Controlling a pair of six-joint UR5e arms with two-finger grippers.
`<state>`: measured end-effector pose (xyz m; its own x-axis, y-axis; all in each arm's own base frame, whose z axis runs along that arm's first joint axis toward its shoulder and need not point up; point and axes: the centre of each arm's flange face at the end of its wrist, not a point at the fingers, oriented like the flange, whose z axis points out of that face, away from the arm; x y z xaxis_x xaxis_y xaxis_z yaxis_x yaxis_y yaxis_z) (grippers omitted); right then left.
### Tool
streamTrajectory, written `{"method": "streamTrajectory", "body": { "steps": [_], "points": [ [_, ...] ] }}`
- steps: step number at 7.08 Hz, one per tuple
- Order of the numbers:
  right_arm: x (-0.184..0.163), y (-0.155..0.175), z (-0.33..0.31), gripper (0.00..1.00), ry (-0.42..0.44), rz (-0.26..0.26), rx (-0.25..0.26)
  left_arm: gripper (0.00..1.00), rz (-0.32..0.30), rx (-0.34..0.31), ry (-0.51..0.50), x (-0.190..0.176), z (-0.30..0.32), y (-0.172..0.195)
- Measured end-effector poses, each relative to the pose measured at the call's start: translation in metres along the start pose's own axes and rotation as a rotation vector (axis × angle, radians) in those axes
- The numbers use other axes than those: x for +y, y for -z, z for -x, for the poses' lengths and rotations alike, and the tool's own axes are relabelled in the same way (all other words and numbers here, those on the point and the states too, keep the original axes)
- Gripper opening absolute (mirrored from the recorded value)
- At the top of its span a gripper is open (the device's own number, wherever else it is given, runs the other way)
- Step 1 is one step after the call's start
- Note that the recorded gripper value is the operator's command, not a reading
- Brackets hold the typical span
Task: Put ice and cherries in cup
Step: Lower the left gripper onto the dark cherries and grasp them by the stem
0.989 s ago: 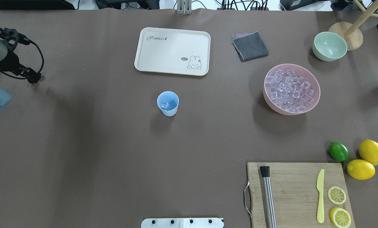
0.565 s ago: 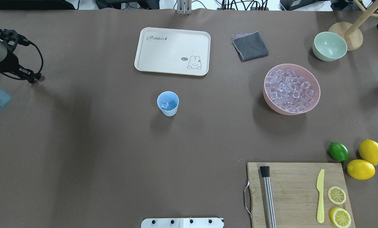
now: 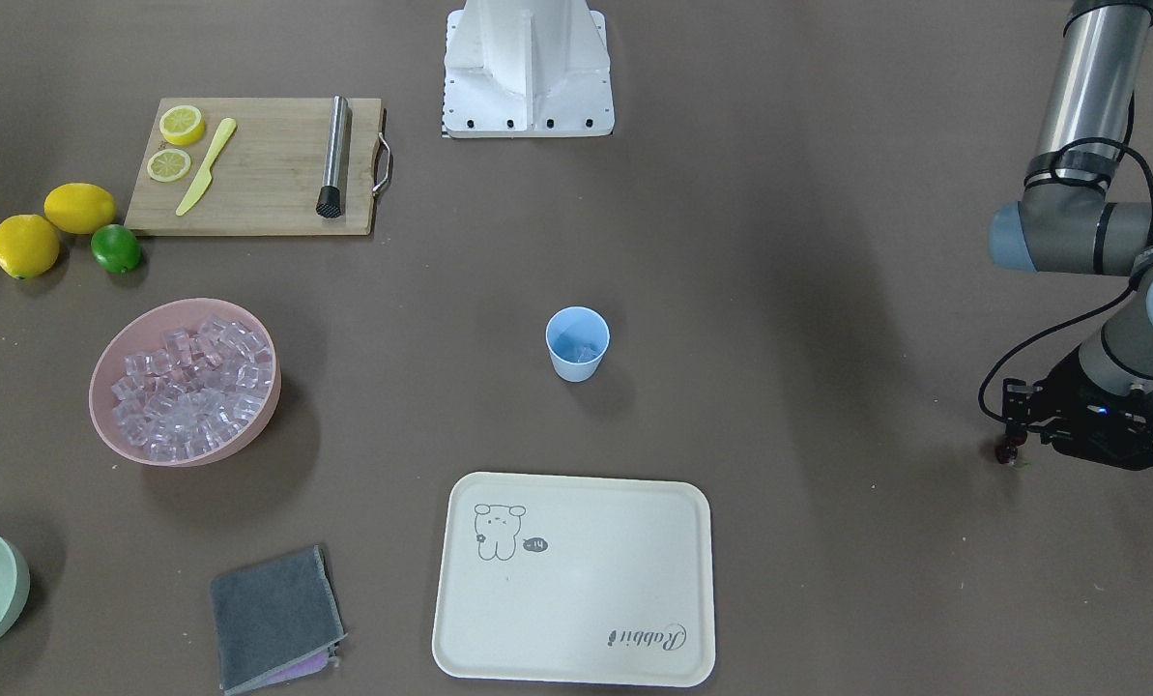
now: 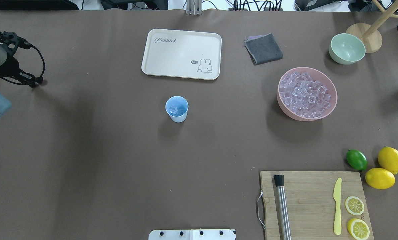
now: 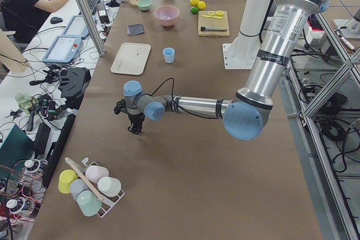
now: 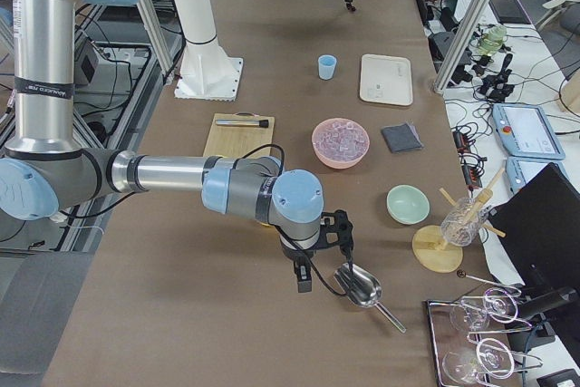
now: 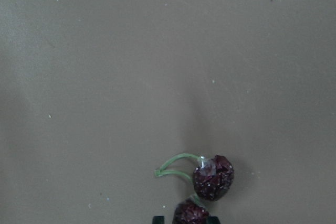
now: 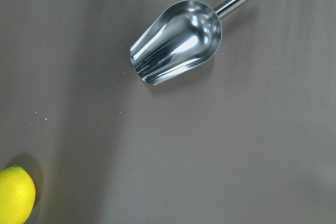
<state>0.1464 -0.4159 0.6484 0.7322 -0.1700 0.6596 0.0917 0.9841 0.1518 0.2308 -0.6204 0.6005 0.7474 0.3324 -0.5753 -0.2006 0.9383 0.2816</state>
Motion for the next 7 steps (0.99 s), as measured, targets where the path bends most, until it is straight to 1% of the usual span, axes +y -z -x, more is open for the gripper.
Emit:
{"method": "streamTrajectory", "body": {
  "steps": [2, 3, 4, 5, 6, 7],
  "points": [
    [0.003, -0.001, -0.001, 1.00, -0.003, 0.001, -0.001, 0.52, 0.003, 0.000, -0.001, 0.001, -0.001, -0.002],
    [0.004, 0.000, -0.002, 1.00, -0.001, 0.000, -0.001, 0.52, 0.007, 0.000, -0.002, 0.001, -0.001, -0.004],
    [0.006, 0.001, -0.004, 1.00, -0.002, -0.003, 0.000, 0.47, 0.008, 0.001, -0.002, 0.002, -0.001, -0.006],
    [0.008, 0.002, -0.005, 1.00, -0.004, -0.006, 0.001, 0.39, 0.009, 0.002, -0.005, 0.002, -0.002, -0.009],
    [0.010, 0.002, -0.006, 1.00, -0.006, -0.007, 0.000, 0.26, 0.011, 0.003, -0.009, 0.003, -0.004, -0.012],
    [0.010, 0.002, -0.006, 1.00, -0.007, -0.007, 0.000, 0.22, 0.012, 0.005, -0.011, 0.003, -0.005, -0.014]
  ]
}}
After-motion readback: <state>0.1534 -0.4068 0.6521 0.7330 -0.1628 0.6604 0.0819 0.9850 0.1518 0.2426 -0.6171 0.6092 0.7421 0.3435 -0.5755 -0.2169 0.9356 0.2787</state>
